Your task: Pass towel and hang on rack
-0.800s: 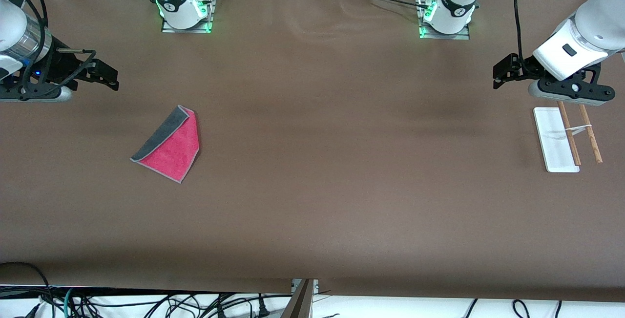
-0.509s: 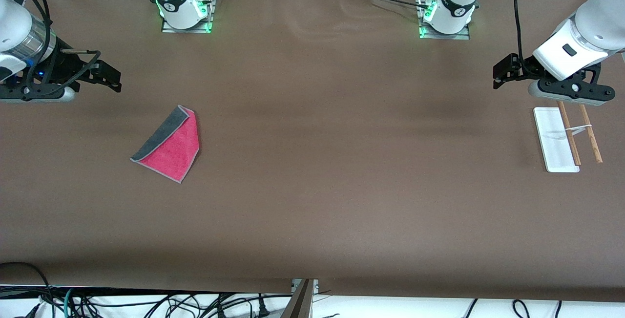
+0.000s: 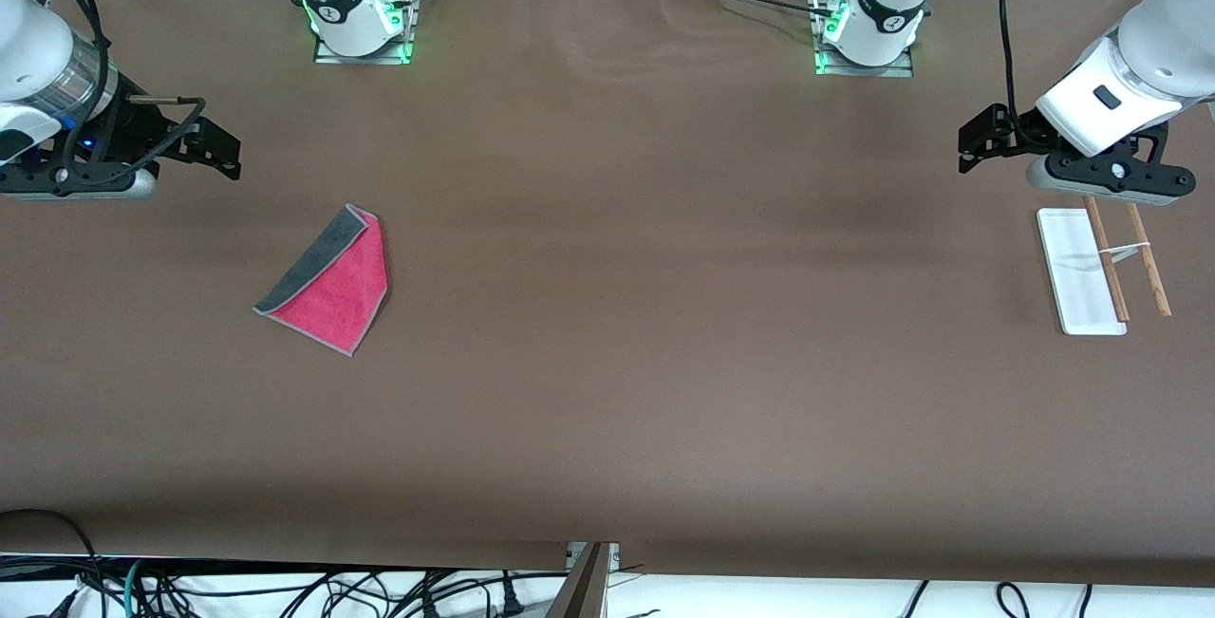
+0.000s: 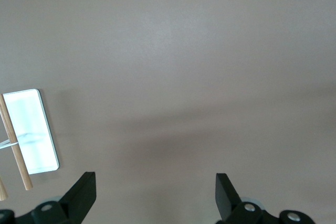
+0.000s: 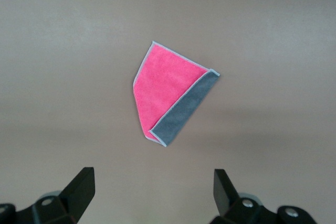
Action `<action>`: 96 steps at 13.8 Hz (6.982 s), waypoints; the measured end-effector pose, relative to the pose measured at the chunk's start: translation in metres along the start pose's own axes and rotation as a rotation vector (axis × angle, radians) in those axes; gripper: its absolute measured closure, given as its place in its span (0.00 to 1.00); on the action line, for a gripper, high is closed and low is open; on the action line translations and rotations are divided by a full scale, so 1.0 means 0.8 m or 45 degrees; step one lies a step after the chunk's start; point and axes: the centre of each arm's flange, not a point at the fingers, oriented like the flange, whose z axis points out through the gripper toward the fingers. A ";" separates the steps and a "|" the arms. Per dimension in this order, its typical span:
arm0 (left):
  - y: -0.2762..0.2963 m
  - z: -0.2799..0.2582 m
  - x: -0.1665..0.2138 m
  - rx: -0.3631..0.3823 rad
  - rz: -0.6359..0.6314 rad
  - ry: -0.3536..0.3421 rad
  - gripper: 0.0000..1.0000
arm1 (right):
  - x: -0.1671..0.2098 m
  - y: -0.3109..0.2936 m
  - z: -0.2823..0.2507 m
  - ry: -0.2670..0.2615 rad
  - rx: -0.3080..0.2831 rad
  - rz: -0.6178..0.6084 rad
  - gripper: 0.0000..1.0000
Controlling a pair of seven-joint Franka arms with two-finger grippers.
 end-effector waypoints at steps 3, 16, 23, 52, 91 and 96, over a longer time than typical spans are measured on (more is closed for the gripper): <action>0.000 0.000 0.000 0.000 0.000 0.000 0.00 | 0.002 -0.009 0.005 -0.011 -0.003 -0.016 0.00; 0.000 0.000 0.000 0.000 0.000 0.000 0.00 | -0.001 -0.009 0.015 -0.056 -0.007 -0.030 0.00; 0.000 0.000 0.000 0.000 0.000 0.000 0.00 | 0.019 -0.014 0.084 -0.202 0.019 -0.429 0.00; 0.000 0.000 0.000 0.000 0.000 0.000 0.00 | 0.130 0.173 0.487 0.062 0.328 -1.658 0.05; -0.004 0.002 -0.001 -0.001 -0.007 -0.019 0.00 | 0.167 -0.057 0.195 -0.284 0.385 -1.130 0.99; -0.005 0.004 -0.003 -0.002 -0.009 -0.041 0.00 | 0.128 -0.191 0.128 -0.378 0.412 -0.844 0.99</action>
